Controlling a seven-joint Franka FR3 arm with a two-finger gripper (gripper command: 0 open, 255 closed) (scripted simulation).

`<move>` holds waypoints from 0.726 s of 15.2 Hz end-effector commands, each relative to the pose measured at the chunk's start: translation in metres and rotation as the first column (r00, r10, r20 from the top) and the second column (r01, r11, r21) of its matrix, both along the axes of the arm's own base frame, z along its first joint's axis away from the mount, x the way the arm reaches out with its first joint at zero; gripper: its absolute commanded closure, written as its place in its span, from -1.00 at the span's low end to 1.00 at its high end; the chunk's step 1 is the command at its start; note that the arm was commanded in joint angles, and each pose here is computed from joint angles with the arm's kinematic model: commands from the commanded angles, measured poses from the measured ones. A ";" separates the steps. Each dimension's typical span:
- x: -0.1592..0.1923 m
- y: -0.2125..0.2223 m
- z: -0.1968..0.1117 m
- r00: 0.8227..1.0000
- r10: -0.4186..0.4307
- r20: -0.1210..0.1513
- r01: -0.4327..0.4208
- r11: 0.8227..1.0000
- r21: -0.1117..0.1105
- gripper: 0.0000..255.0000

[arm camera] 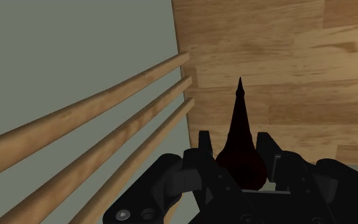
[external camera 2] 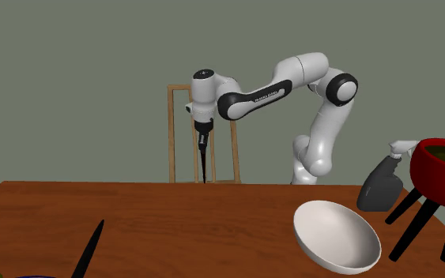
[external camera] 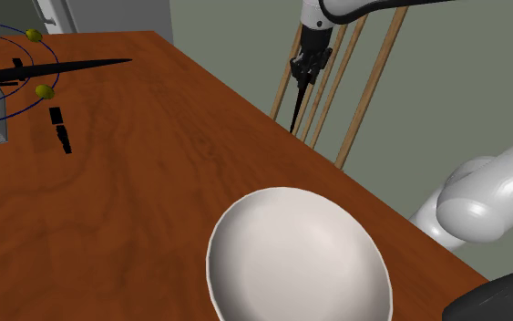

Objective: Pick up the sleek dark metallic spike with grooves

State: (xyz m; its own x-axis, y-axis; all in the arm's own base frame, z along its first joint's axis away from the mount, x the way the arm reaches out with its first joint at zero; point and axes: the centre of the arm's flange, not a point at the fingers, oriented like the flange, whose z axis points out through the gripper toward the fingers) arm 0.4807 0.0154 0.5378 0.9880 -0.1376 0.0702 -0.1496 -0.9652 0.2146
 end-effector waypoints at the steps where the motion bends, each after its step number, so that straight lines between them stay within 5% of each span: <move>1: 0.000 0.000 -0.001 1.000 0.000 -0.003 0.000 1.000 0.000 1.00; 11: 0.001 0.000 0.036 1.000 0.000 -0.003 0.000 1.000 0.000 1.00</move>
